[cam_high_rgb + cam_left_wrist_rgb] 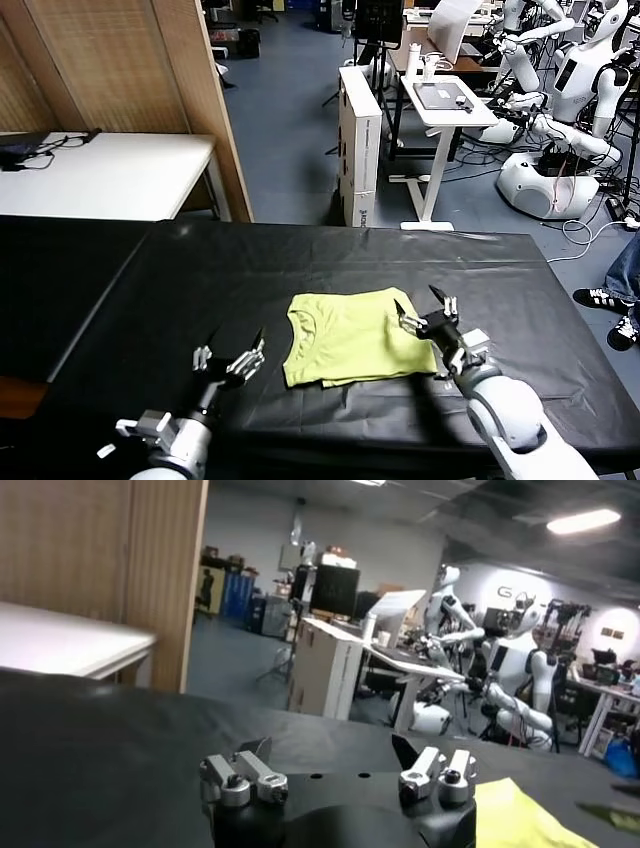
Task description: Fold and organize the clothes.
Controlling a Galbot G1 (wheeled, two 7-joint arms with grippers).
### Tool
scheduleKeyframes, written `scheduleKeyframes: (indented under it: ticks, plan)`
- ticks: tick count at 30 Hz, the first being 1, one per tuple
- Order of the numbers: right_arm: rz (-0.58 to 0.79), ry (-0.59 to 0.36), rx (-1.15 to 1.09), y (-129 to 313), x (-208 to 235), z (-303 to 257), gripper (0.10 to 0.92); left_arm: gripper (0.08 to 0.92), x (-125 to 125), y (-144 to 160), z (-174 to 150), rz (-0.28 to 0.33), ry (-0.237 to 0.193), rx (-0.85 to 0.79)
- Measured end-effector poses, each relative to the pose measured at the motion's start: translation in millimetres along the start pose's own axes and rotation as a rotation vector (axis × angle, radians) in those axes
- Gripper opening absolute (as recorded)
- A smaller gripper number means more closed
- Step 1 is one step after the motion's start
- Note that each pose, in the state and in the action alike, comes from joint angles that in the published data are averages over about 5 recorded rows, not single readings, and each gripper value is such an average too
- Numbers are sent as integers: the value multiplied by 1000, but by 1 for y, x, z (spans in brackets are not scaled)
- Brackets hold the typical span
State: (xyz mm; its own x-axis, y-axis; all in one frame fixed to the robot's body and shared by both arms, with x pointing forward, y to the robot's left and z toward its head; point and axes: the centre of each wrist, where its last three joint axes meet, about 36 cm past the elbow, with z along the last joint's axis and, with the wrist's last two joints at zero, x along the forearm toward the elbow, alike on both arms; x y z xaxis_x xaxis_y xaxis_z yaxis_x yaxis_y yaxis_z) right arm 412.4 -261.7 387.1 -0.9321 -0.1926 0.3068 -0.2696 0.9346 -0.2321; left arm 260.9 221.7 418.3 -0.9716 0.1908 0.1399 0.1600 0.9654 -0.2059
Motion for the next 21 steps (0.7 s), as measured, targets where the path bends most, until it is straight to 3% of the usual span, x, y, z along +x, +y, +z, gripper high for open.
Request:
scheduleKeyframes:
  ticks: [4,7,16,21]
  plan:
    - [-4,72,53,9,-9,12,907,907,3,-1,2,-3,5,5]
    - [-17,64,36,8,-9,14,907,907,4,-2,2,-2,6,14]
    - [-32,-193,-128,-23,20,-9,907,907,9,-1,-6,-5,-18,4]
    - [10,-263,-161,-41,51,-23,907,907,15,0,-8,-39,-28,-12]
